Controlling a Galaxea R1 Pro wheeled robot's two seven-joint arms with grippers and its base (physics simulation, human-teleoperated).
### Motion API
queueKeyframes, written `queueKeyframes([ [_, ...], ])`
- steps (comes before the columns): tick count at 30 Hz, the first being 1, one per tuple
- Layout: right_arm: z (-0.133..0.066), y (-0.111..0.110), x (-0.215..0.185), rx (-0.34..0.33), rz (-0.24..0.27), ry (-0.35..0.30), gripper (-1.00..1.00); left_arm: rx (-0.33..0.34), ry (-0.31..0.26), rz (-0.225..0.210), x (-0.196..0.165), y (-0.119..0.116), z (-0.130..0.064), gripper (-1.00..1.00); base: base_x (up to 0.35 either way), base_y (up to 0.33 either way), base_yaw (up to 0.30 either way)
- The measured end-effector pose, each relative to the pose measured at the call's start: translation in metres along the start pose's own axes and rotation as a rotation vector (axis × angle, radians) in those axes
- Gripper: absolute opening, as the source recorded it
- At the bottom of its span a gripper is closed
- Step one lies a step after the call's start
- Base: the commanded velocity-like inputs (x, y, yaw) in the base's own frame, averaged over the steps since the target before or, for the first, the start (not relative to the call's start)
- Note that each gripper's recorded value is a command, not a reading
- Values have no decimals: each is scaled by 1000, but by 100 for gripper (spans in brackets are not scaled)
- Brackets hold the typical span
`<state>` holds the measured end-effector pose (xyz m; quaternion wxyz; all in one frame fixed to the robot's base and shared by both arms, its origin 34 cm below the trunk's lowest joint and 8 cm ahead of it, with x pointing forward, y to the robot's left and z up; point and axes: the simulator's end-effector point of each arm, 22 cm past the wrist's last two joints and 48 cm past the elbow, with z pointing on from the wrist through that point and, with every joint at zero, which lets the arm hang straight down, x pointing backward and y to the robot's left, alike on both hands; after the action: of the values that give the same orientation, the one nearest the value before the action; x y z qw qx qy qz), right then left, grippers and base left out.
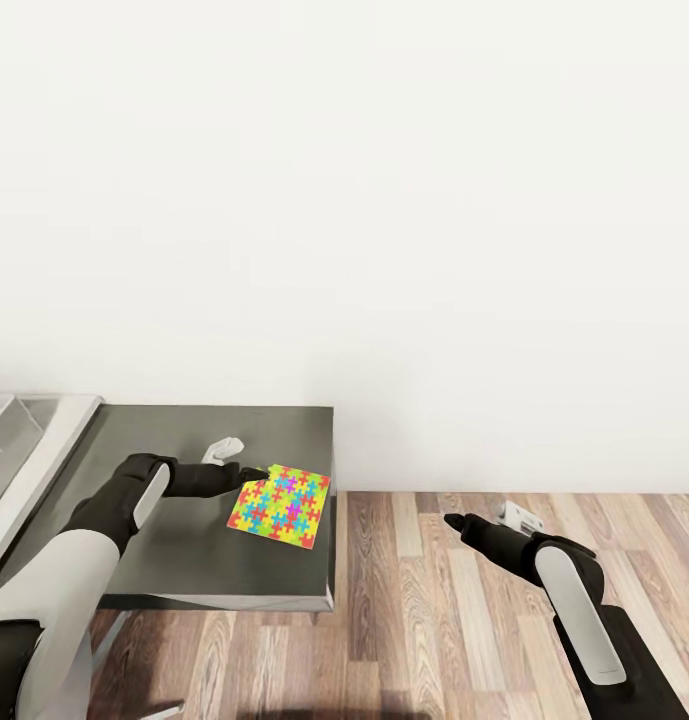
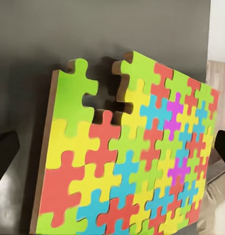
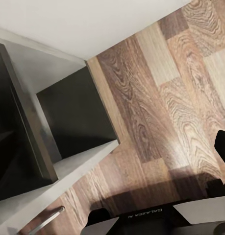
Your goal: Put all the toys in the child's room - the three board games (two on the bed and one on the table), the two jigsaw puzzles on the table, and the tennis ball on the table - inside the toy box on the table in the child's room.
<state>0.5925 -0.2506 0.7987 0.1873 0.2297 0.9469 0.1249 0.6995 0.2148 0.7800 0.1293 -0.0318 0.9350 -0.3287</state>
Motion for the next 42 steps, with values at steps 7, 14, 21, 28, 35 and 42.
queueKeyframes([
  [7,0,0,0,0,-1,0,100,-1,1,1,0,0,0,100,0,-142,0],
  [14,0,0,-1,1,0,-1,100,-1,1,2,0,0,0,100,0,-27,0],
  [21,0,0,0,0,0,-1,100,-1,2,2,1,0,0,100,0,-82,0],
  [28,0,6,-1,-29,1,-1,100,-2,4,4,1,0,0,100,0,-1,0],
  [35,-2,29,-1,-135,1,-2,100,-2,4,4,1,0,1,100,-19,-99,0],
  [42,-3,30,-2,-145,2,-4,100,-2,4,4,1,0,0,100,-7,-45,0],
])
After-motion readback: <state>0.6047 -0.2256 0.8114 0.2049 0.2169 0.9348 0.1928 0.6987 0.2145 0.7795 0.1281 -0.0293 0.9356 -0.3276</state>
